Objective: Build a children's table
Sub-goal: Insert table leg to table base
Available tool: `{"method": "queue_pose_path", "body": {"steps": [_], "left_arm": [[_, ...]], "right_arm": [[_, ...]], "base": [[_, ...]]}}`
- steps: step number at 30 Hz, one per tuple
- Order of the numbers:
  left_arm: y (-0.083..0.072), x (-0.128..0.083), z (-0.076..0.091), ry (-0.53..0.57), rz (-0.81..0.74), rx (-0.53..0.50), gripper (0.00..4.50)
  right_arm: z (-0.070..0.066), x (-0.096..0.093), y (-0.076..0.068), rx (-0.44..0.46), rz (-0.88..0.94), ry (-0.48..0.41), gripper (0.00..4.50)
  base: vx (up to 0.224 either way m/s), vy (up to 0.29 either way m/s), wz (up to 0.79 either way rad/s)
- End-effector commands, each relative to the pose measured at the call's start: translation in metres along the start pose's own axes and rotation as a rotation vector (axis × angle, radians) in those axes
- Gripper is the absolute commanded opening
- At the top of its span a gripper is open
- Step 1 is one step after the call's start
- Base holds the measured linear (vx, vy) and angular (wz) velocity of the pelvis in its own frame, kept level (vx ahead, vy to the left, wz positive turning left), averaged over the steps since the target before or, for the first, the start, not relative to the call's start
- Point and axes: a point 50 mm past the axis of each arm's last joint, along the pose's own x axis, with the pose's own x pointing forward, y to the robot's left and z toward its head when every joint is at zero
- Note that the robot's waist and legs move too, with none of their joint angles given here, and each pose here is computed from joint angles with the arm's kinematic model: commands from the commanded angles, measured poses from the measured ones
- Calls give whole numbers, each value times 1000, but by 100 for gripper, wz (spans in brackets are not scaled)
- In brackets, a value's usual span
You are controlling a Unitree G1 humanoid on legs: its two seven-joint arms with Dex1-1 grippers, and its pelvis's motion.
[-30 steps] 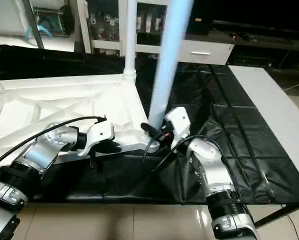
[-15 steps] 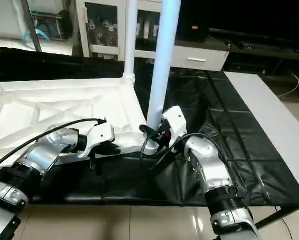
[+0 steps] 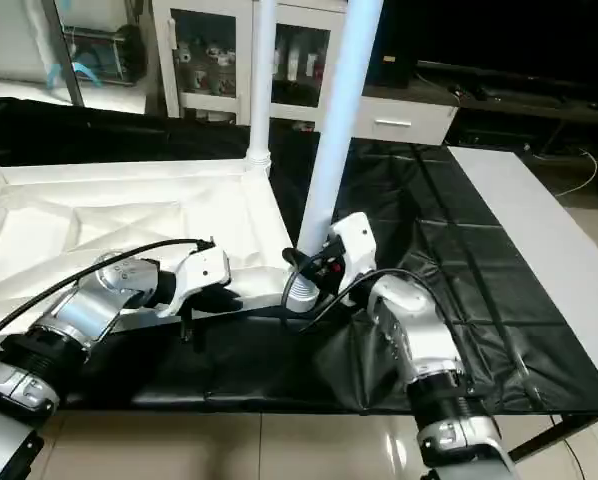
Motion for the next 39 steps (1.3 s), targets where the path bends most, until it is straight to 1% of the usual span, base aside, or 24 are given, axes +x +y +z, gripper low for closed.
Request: {"method": "queue_pose_path", "body": {"steps": [1, 4, 7, 8, 9, 10, 11, 12, 18, 24, 27, 29, 31, 32, 33, 34, 35, 36, 37, 38, 39], "left_arm": [[-11, 3, -25, 119, -42, -32, 0], [-11, 4, -24, 118, -41, -31, 0], [-12, 5, -24, 115, -42, -31, 0], [-12, 5, -24, 115, -42, -31, 0], [-12, 5, -24, 115, -43, -31, 0], [-12, 5, -24, 115, -43, -31, 0], [-12, 5, -25, 117, -44, -31, 0], [-12, 5, -25, 118, -44, -30, 0], [-11, 5, -23, 117, -43, -27, 0], [-11, 4, -24, 119, -44, -26, 0], [-10, 5, -24, 115, -30, -29, 0], [-10, 6, -22, 96, -8, -46, 0], [-4, 14, -7, -2, 66, -99, 0], [-2, 18, 1, -24, 80, -107, 0], [-1, 20, 5, -34, 86, -108, 0], [-1, 20, 5, -34, 86, -108, 0], [1, 24, 13, -46, 102, -99, 0], [5, 31, 27, -64, 126, -91, 0], [5, 31, 27, -64, 126, -91, 0], [11, 39, 47, -84, 155, -90, 0], [11, 39, 47, -84, 155, -90, 0]], "right_arm": [[-76, -30, -7, 161, -34, 389, 185], [-77, -34, -8, 150, -10, 420, 185], [-76, -35, -8, 69, -1, 411, 185], [-76, -35, -8, 69, -1, 411, 185], [-75, -33, -5, 58, 6, 389, 185], [-75, -33, -5, 58, 6, 389, 185], [-73, -29, -2, 79, 12, 360, 185], [-72, -28, -1, 78, 12, 354, 185], [-73, -26, 1, 66, 13, 362, 185], [-74, -27, 0, 56, -9, 362, 185], [-74, -26, -3, 55, -56, 349, 185], [-73, -25, -7, 51, -129, 329, 185], [-68, -19, -18, 58, -331, 285, 185], [-65, -16, -22, 64, -394, 273, 185], [-64, -14, -23, 67, -427, 267, 185], [-64, -14, -23, 67, -427, 267, 185], [-60, -10, -25, 76, -470, 253, 185], [-55, -3, -26, 94, -528, 235, 185], [-55, -3, -26, 94, -528, 235, 185], [-48, 9, -26, 107, -587, 231, 185], [-48, 9, -26, 107, -587, 231, 185]], "base": [[0, 0, 0], [0, 0, 0], [0, 0, 0], [0, 0, 0], [0, 0, 0], [0, 0, 0], [0, 0, 0], [0, 0, 0], [0, 0, 0], [0, 0, 0], [0, 0, 0], [0, 0, 0], [0, 0, 0], [0, 0, 0], [0, 0, 0], [0, 0, 0], [0, 0, 0], [0, 0, 0], [0, 0, 0], [0, 0, 0], [0, 0, 0]]}}
